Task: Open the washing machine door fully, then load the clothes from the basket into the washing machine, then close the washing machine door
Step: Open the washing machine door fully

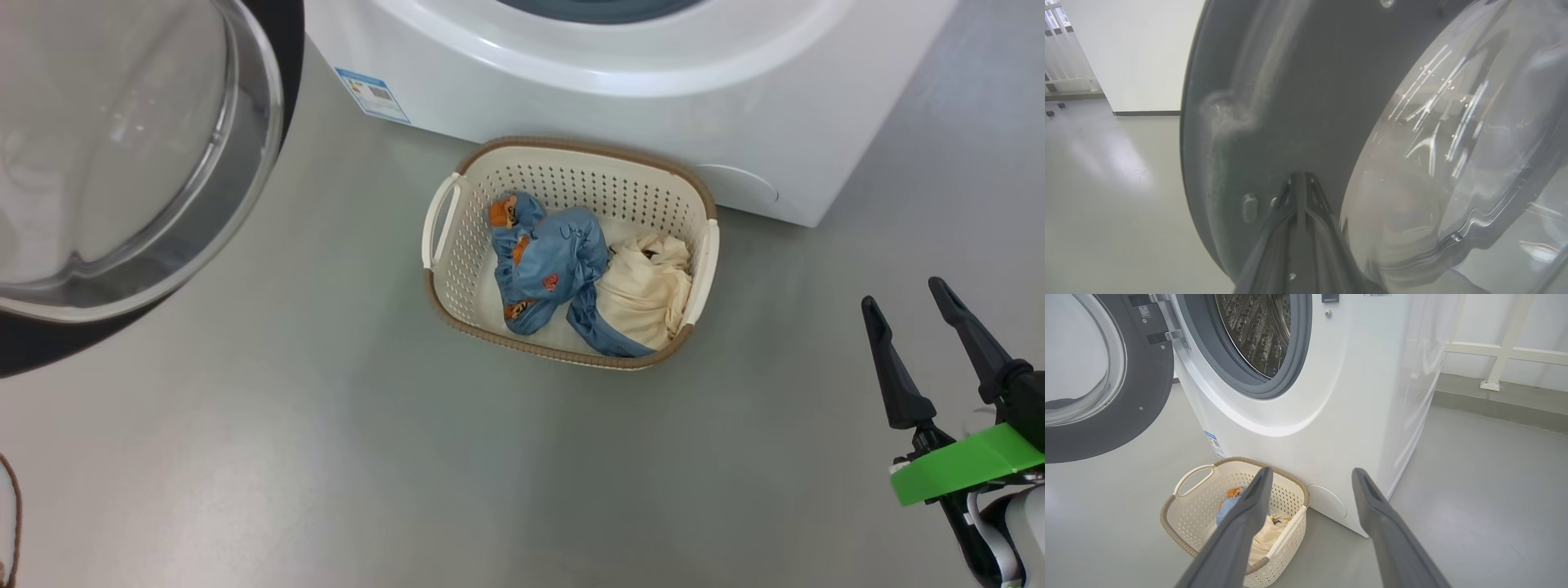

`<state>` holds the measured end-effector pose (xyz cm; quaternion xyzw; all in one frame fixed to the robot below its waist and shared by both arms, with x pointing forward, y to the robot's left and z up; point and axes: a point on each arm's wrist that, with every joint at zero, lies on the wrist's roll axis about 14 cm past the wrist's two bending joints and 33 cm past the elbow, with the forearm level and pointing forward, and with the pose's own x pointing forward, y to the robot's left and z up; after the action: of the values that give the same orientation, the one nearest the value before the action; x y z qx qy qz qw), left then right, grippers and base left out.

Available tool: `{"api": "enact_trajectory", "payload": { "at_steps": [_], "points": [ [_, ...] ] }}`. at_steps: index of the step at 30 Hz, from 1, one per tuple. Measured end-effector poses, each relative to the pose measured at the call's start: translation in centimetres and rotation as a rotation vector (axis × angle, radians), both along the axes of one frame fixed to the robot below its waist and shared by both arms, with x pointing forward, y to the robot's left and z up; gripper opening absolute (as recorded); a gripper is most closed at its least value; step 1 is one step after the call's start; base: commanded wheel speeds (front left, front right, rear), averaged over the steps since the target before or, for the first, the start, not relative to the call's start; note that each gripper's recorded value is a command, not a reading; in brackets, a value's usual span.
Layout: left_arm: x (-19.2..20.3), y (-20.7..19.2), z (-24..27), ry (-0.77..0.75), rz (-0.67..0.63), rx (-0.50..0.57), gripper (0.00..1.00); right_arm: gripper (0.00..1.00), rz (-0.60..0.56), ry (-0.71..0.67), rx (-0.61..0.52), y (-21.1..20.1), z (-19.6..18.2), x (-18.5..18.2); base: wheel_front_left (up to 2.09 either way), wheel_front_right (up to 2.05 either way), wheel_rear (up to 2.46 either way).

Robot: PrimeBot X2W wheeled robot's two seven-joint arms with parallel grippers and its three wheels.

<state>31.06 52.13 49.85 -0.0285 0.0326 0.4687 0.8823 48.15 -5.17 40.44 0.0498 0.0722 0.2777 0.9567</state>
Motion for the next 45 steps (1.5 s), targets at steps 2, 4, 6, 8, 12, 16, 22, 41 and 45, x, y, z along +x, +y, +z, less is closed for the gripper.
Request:
{"api": "enact_trajectory", "payload": {
  "at_steps": [2,4,6,8,12,16,22,41,45],
  "points": [
    [0.1,0.2,0.0,-0.005,0.008,-0.005,0.00,1.00,-0.001,0.000,0.001,0.0,-0.1,0.1,0.00,0.00,0.00],
    [0.3,0.3,-0.3,-0.008,0.016,-0.016,0.00,1.00,-0.002,0.007,-0.002,-0.2,-0.5,0.1,0.00,0.00,0.00],
    [0.5,0.5,-0.5,-0.004,0.016,-0.018,0.00,1.00,-0.003,0.016,-0.004,-0.3,-0.9,0.1,0.00,0.00,0.00],
    [0.6,0.6,-0.5,-0.004,0.016,-0.019,0.00,1.00,-0.005,0.023,-0.006,-0.4,-1.2,0.1,0.00,0.00,0.00],
    [0.8,0.8,-0.7,-0.015,0.030,-0.031,0.00,1.00,-0.010,0.028,-0.007,-0.6,-1.5,0.1,0.00,0.00,0.00],
    [1.0,0.5,-0.4,-0.031,0.011,-0.034,0.00,1.00,-0.012,0.021,-0.005,-0.6,-1.0,0.0,0.00,0.00,0.00],
    [1.2,-0.6,1.1,-0.098,-0.041,-0.013,0.00,1.00,-0.015,-0.004,0.001,-0.4,0.4,-0.2,0.00,0.00,0.00],
    [-3.6,-7.2,1.0,-0.117,-0.260,0.025,1.00,1.00,-0.024,-0.073,0.025,-0.3,5.5,-3.8,0.00,0.00,0.00],
    [-3.4,-9.0,1.4,-0.149,-0.320,0.029,1.00,1.00,-0.039,-0.099,0.034,-0.6,6.7,-4.3,0.00,0.00,0.00]
  ]
}}
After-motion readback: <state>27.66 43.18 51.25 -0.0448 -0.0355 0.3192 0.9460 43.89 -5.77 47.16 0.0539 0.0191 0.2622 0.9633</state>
